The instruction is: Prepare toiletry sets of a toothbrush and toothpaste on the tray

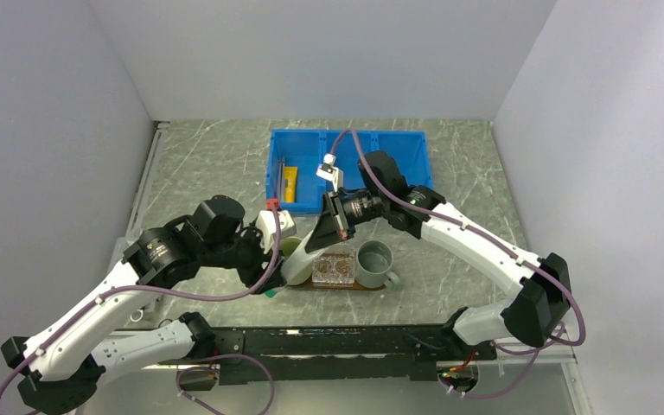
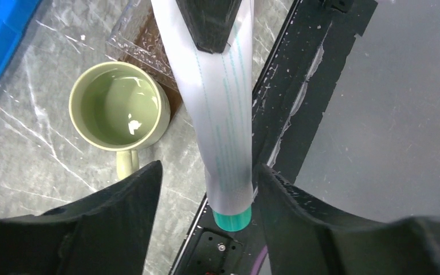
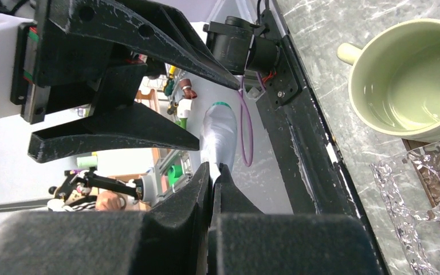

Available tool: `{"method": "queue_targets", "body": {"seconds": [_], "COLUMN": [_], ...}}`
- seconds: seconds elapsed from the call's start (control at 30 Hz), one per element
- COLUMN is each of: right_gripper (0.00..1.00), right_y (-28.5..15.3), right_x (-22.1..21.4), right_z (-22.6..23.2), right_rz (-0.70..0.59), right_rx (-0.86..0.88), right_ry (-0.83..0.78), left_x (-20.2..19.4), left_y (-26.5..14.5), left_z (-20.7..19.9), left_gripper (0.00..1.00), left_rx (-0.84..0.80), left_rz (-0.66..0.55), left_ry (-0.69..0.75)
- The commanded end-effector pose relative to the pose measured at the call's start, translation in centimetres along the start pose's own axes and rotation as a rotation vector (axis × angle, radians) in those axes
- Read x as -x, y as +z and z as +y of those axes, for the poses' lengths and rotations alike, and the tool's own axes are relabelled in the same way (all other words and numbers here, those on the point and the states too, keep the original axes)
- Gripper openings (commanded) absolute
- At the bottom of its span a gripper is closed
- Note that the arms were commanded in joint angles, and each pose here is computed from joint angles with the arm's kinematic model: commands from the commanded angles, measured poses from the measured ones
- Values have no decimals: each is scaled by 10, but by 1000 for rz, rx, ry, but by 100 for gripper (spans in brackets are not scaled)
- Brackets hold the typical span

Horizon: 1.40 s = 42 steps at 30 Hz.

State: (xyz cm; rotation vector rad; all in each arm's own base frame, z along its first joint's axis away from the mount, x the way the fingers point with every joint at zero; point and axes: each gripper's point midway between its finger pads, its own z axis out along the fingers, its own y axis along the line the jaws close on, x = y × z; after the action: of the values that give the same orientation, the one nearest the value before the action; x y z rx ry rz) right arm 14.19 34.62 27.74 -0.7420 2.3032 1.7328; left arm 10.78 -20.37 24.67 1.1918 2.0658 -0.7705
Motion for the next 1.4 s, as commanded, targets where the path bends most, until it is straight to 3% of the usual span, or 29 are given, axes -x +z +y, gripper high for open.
{"method": "queue_targets", "body": {"seconds": [0.0, 0.33, 0.67, 0.9, 1.17, 1.27, 1.37], "right_gripper": [0, 0, 0, 0, 0, 0, 0], "right_y": [-10, -29, -71, -79, -81, -79, -77], "right_x": [7, 19, 33, 33, 27, 27, 29], "right_z": [23, 30, 6, 7, -15, -20, -25], "right_rz": [-34, -67, -90, -89, -26, -15, -25], "right_rx": [25, -108, -487, -578, -815, -876, -916], "right_ry": [-94, -209, -316, -389, -438, -448, -451], "left_x": [26, 46, 48, 43, 29, 24, 20], "left_y": [-10, -29, -37, -41, -44, -45, -44], "left_z": [1, 7, 31, 40, 50, 54, 57], "left_gripper": [72, 87, 89, 90, 92, 99, 99], "left_rx": [18, 97, 251, 306, 369, 388, 402], "left_rz": [-99, -237, -343, -424, -465, -482, -495], "left_ry": [55, 49, -41, -93, -131, -145, -153]}}
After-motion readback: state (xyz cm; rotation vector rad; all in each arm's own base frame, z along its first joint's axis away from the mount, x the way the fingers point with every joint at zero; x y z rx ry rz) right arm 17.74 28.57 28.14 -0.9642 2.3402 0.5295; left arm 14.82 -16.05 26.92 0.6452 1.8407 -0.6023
